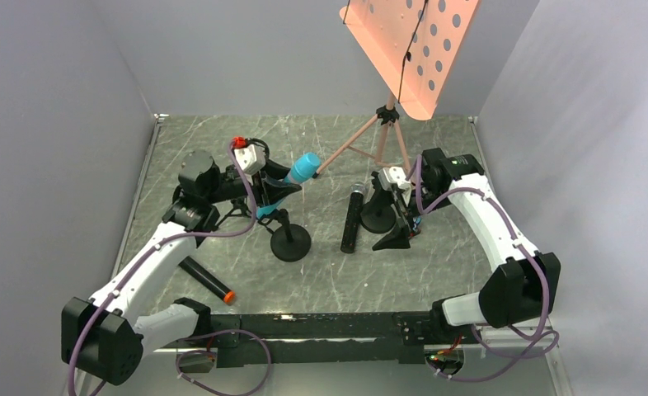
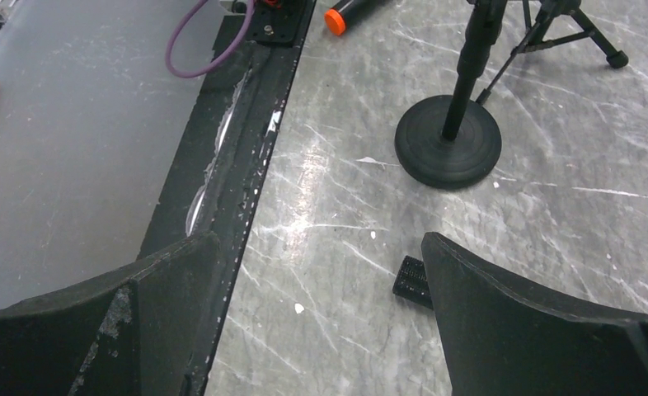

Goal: Attach the microphones to the stand

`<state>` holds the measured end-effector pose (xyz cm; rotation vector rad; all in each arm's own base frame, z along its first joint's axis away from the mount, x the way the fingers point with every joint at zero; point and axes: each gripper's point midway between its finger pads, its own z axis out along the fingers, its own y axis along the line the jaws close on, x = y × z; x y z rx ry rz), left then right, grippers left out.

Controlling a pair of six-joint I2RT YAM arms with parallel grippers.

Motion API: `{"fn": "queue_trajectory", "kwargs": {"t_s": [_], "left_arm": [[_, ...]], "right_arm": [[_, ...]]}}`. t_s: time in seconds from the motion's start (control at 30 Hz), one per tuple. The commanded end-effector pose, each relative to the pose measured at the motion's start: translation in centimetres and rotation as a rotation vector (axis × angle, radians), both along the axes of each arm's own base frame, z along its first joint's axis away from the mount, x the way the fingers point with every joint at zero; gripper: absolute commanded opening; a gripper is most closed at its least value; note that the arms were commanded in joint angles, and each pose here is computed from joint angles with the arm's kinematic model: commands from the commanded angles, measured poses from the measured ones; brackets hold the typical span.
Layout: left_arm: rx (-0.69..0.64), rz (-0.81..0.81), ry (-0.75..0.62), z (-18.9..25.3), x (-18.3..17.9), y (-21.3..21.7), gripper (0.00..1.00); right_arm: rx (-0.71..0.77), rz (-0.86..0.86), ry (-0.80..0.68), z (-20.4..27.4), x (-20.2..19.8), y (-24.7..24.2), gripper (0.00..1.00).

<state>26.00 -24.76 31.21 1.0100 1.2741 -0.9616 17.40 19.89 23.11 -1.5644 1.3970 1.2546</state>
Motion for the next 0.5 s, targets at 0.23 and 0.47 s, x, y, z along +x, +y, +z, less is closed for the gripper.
{"fn": "queue_trajectory", "kwargs": {"t_s": [0.23,0.47], "left_arm": [[-0.141,-0.012,-0.112,7.3,-0.6,0.0,0.00],[-0.255,-0.068,-0.122,10.8,-2.8,-0.5,0.00]], "right_arm": [[0.048,0.042,-0.068,3.1,0.6,2.0,1.00],[0.094,-0.007,-0.119,8.0,2.9,4.8,1.00]]}}
